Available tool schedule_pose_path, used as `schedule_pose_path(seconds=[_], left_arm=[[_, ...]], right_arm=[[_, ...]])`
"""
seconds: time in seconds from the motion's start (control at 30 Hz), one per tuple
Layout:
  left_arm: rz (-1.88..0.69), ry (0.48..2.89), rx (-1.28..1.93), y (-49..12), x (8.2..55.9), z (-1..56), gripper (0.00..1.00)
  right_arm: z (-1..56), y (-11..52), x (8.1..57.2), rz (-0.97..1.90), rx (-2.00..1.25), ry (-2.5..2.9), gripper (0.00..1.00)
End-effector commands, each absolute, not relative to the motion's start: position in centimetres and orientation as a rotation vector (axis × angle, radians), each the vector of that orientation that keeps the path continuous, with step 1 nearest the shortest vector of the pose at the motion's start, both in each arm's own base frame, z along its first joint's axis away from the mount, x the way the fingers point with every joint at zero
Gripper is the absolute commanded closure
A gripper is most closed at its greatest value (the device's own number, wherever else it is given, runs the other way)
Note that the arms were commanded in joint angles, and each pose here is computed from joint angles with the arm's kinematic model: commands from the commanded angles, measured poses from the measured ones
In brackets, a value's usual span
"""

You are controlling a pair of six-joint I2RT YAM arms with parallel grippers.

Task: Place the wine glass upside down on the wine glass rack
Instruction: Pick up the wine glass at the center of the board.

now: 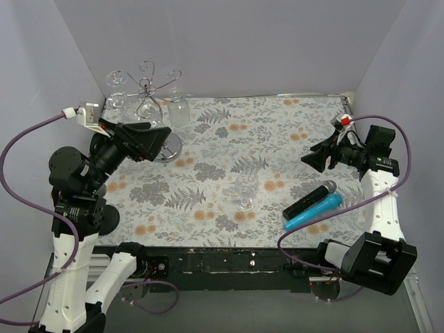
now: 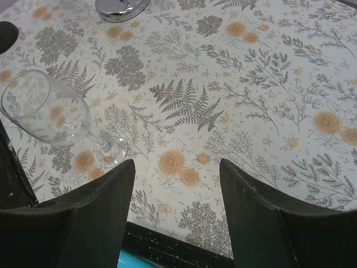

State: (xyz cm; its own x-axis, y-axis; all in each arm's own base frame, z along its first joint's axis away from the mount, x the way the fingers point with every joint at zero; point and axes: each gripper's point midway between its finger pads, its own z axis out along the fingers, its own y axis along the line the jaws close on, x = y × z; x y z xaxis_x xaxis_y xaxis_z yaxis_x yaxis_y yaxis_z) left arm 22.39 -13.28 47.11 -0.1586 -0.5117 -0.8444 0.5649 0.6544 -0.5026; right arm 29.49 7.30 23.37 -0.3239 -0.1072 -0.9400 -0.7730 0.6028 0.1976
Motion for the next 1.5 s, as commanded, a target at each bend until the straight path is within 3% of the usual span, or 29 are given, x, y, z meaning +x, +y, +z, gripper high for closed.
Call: schedule_pose_path(seconds=[0.0,0.83,1.03,1.23,1.47], left_arm=[[-0.950,1.482,0.121,-14.2,21.5,45.6,0.02],[-0.854,1.506,0.044,-11.9,17.6,42.8,0.02],[-0.971,1.551,0.042,-13.1,16.6,41.1,0.02],[-1.085,1.612,0.093,-14.7,15.6,39.5,0.02],[-1.207,1.688,0.109,-16.2,15.1,38.4,0.02]], right_arm=[[25.7,7.0,28.9,0.705,-0.777,1.757,0.30],[26.8,7.3,26.6,0.645,-0.917,1.732,0.29],[27.0,8.0,25.3,0.670,-0.955,1.694,0.29],[26.6,8.4,24.2,0.719,-0.961,1.717,0.20],[27.0,9.5,23.8,0.767,-0.995,1.720,0.19]])
